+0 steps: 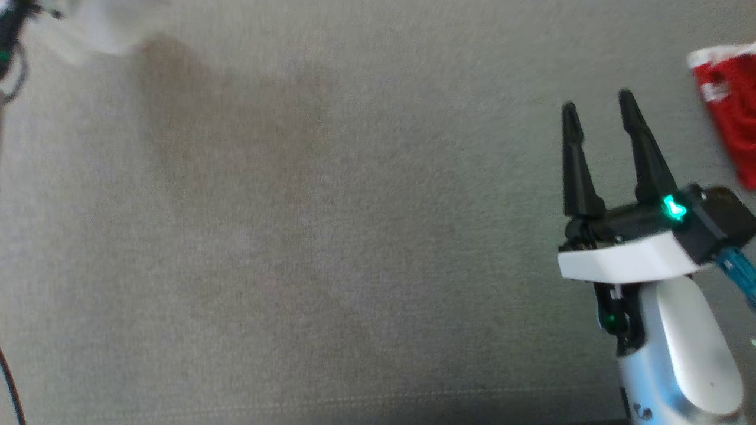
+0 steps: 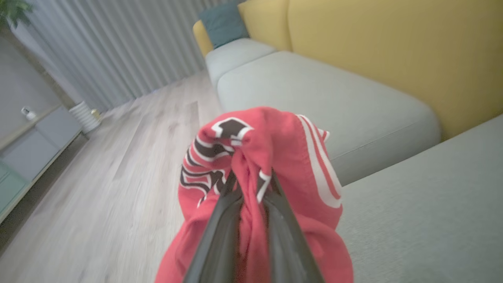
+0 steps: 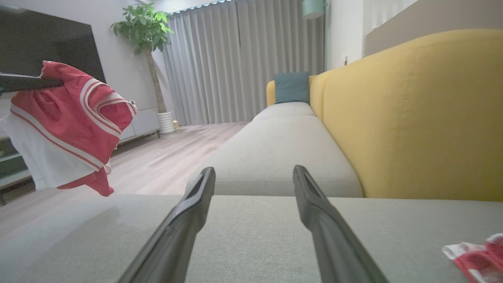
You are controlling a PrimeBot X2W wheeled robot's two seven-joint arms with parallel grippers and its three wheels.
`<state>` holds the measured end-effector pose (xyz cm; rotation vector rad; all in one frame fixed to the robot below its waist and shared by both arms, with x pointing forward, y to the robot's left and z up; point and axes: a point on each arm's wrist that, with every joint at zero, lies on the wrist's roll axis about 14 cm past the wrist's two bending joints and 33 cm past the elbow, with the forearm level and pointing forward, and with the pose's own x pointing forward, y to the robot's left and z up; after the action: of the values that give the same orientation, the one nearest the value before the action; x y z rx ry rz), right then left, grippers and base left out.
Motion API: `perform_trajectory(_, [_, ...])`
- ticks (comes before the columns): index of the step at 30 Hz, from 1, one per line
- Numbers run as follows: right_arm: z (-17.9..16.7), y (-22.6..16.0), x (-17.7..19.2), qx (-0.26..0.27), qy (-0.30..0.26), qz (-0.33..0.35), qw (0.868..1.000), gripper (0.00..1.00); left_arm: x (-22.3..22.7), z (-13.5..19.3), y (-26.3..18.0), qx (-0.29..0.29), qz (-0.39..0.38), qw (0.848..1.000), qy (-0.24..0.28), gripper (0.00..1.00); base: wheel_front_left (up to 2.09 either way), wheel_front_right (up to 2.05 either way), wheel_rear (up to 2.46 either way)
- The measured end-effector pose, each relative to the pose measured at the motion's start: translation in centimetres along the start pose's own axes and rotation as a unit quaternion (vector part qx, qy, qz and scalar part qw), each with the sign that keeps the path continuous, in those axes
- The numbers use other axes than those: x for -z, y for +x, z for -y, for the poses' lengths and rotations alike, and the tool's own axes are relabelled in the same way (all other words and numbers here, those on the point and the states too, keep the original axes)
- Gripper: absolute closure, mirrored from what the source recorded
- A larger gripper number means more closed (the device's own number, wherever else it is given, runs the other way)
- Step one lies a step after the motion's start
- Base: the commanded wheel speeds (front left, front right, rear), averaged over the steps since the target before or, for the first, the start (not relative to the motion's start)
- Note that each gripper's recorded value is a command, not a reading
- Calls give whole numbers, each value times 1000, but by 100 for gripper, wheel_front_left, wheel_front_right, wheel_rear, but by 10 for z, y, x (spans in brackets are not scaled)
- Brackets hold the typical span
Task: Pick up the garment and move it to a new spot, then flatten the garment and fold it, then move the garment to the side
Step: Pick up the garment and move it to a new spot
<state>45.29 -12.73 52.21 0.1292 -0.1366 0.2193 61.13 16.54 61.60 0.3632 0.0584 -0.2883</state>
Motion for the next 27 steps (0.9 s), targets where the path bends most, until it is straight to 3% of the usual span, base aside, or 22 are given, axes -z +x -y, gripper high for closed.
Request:
perform_trajectory(3, [8, -9, -13, 15, -1, 14, 1000, 0, -30, 18, -9, 26, 32, 999, 10, 100, 0, 0, 0])
perform_trajectory(8, [23, -32, -38, 44, -7, 40, 998, 0, -96, 76, -36, 103, 111, 988, 15, 100, 0, 0, 0])
perform_trajectory(13, [36, -55, -47, 72, -6, 45, 996, 0, -115, 173, -59, 217, 146, 965, -24, 100, 0, 0, 0])
perform_trajectory(17, [43, -62, -50, 85, -4, 51, 995, 0, -90, 245, -77, 291, 124, 946, -66, 100, 0, 0, 0])
perform_trajectory(20, [45, -64, -45, 88, -3, 43, 995, 0, -45, 273, -80, 309, 73, 943, -98, 100, 0, 0, 0])
perform_trajectory(21, [47, -65, -41, 91, 0, 37, 995, 0, -12, 286, -82, 313, 34, 942, -116, 100, 0, 0, 0])
perform_trajectory(27, [52, -66, -24, 99, 4, 14, 995, 0, 58, 298, -72, 283, -37, 947, -148, 100, 0, 0, 0])
